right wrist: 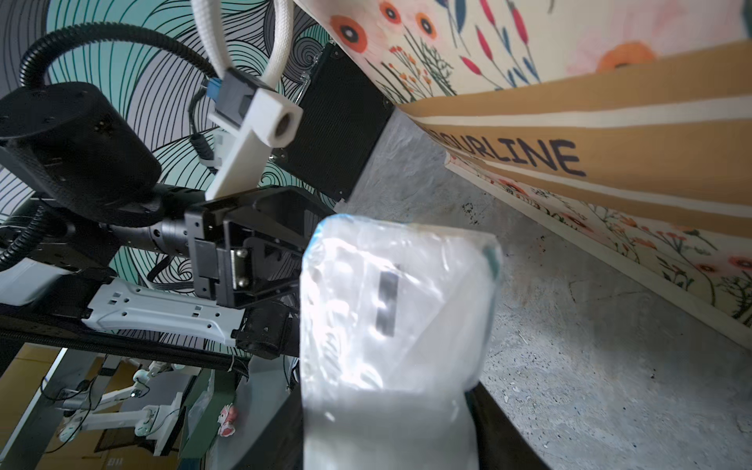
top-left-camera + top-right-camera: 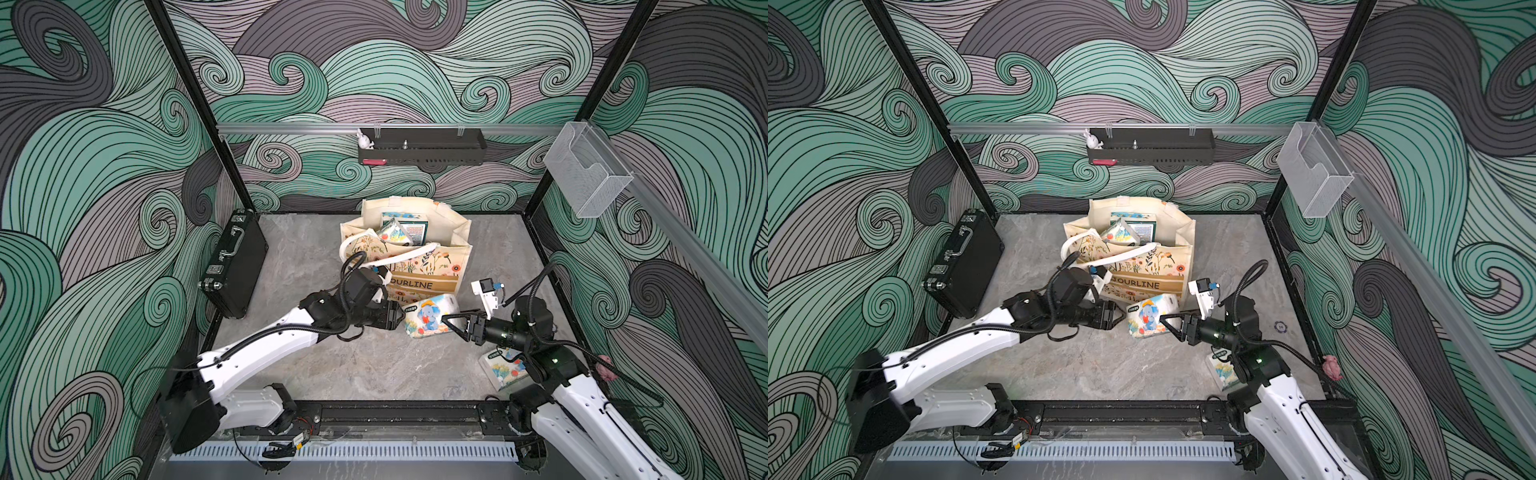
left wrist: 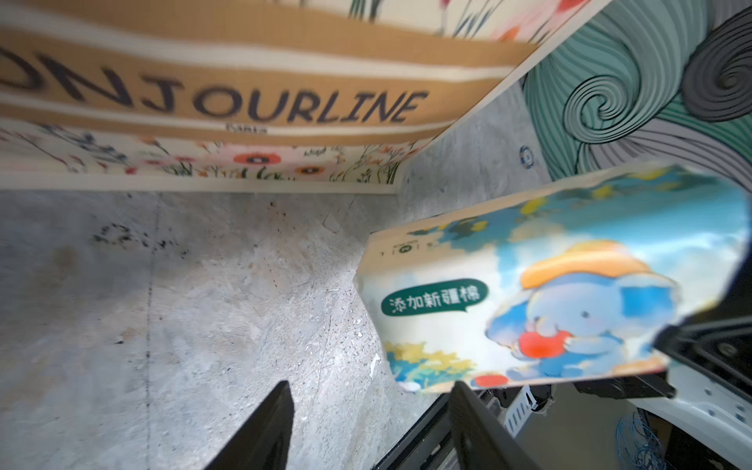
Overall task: Put tissues into the canvas bag
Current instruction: Pick up the pack of facial tissues from the center of the board, then place the pack of facial tissues in the canvas bag.
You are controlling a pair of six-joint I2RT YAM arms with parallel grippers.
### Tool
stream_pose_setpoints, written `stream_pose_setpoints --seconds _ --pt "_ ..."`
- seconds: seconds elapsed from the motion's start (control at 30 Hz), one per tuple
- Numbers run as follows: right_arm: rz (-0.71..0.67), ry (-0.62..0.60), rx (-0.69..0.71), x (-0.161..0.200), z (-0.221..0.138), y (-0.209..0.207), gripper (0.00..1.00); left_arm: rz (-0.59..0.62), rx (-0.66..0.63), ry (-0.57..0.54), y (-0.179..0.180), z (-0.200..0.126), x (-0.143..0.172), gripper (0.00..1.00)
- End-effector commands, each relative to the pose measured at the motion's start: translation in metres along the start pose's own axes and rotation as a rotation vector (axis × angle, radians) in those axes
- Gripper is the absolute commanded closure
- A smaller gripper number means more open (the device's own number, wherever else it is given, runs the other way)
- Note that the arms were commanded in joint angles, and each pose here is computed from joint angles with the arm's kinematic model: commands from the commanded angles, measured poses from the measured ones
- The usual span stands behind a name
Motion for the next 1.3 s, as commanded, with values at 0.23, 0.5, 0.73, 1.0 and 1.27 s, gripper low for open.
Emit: stream_pose_setpoints --seconds 0.23,0.5,0.73,1.0,1.27 --pt "-0.284 -0.222 -0.094 -0.179 -0.016 0.075 0.47 0.096 -0.11 -0.356 0.041 -0.135 -0.019 0.29" --pt "-0.334 -0.324 -0.148 -0.256 -0.013 0.087 0.46 0.158 -0.168 -0.404 0.066 -0.159 -0.005 0.29" --pt "-0.354 -0.417 -0.016 -0.286 -0.045 0.08 0.45 0.214 -0.223 -0.393 0.077 -0.149 -0.003 0.29" --pt "-0.348 -0.3 0.448 -0.282 -0.04 -0.01 0.47 0.232 -0.234 -0.341 0.082 -0.131 0.003 0.29" --pt "-0.38 -0.047 0.59 -0.241 -0.006 -0.055 0.45 0.228 -0.231 -0.338 0.082 -0.129 0.004 0.29"
Point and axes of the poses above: each gripper's point midway between its finger pads, its own z axis out along the fingers, its own y axis along the line the jaws close on, x = y × z, the point moved 2 cm from there along -z, back along the fingers, and after that the axes turned 15 degrees about -z, right-handed, at the moved point
